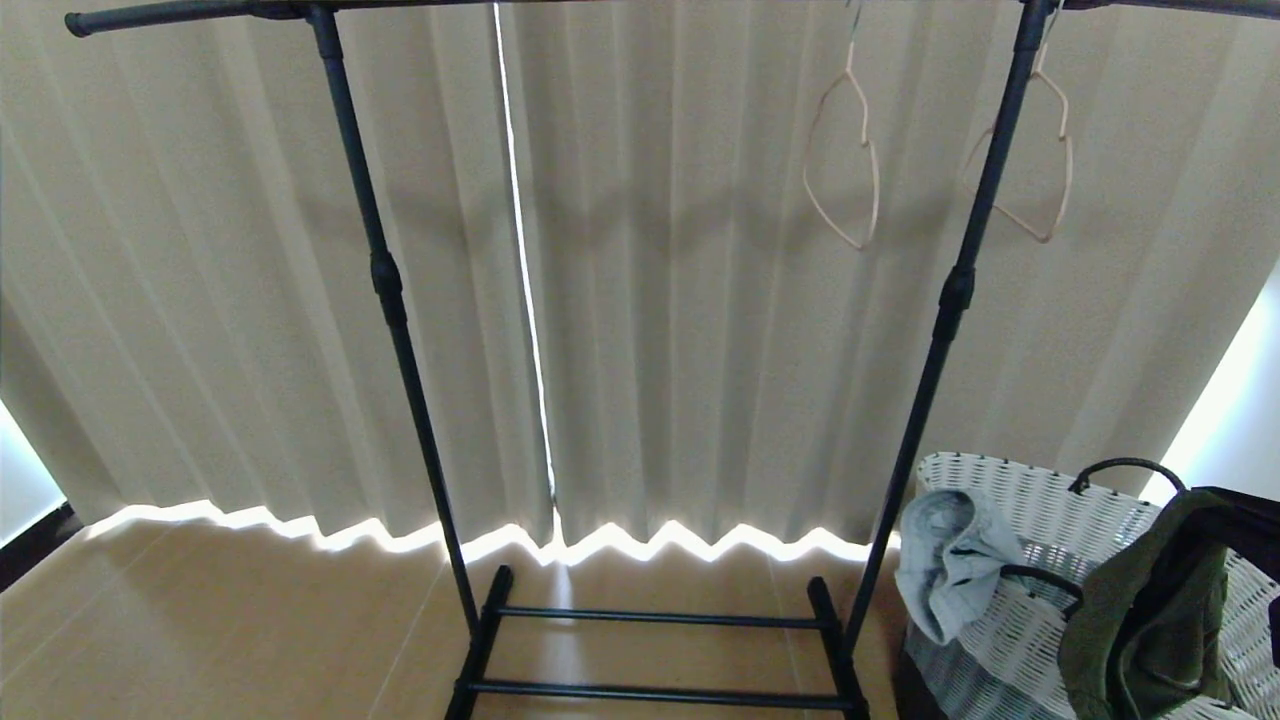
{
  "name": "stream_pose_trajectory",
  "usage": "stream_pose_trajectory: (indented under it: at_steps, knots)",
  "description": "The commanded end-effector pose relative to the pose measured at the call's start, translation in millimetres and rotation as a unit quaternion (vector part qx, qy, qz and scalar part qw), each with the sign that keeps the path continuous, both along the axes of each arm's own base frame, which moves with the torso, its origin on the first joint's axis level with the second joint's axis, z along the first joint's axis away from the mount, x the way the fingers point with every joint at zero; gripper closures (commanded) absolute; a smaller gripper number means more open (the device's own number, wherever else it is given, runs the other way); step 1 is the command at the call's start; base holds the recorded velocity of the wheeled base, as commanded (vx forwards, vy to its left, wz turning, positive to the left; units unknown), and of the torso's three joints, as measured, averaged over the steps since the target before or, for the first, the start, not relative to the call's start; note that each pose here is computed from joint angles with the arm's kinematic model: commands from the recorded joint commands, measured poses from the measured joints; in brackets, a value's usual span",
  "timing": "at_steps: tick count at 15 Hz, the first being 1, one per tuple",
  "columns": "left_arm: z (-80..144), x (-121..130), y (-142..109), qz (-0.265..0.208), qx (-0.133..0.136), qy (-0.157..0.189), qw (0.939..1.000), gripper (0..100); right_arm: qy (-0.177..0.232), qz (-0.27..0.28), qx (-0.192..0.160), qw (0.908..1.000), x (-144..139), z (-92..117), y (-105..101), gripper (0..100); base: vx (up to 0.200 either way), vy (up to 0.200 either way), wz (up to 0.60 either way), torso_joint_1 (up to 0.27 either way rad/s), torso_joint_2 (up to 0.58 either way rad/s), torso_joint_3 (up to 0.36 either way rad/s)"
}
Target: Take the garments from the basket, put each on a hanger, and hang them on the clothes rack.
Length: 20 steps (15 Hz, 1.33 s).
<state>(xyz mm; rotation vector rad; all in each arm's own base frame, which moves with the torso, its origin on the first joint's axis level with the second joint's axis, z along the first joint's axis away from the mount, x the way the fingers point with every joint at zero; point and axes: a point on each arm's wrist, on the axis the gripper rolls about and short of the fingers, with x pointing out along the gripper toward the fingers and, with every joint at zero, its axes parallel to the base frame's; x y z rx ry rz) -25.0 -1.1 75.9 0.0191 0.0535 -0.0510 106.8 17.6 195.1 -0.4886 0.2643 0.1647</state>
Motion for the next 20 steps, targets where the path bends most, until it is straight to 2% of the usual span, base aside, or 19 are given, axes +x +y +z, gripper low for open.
stream_pose_trajectory:
  at_steps: [1,9,13,15,17,20]
  knots:
    - [0,0,0,0.000,-0.001,0.000,1.0000,0,0.010,0.006,0.000,0.9999,6,-1,3,100,0.000,0.000,0.00,0.000,0.00,0.000]
    - [0,0,0,0.000,-0.001,0.000,1.0000,0,0.024,0.009,-0.002,0.9997,15,-2,5,100,0.000,0.000,0.00,0.000,0.00,0.000]
    - [0,0,0,0.001,-0.001,0.000,1.0000,0,0.017,0.029,0.005,0.9994,19,5,8,100,0.000,0.000,0.00,0.000,0.00,0.000]
    - [0,0,0,0.000,-0.001,0.000,1.0000,0,0.020,0.061,0.036,0.9973,23,10,16,100,0.000,0.000,0.00,0.000,0.00,0.000]
    - [0,0,0,0.001,-0.001,0.000,1.0000,0,0.027,0.109,0.089,0.9897,25,18,33,100,0.000,0.000,0.00,0.000,0.00,0.000]
    - [0,0,0,-0.001,0.002,0.000,1.0000,0,0.028,0.148,0.125,0.9806,31,31,51,100,0.000,0.000,0.00,0.000,0.00,0.000]
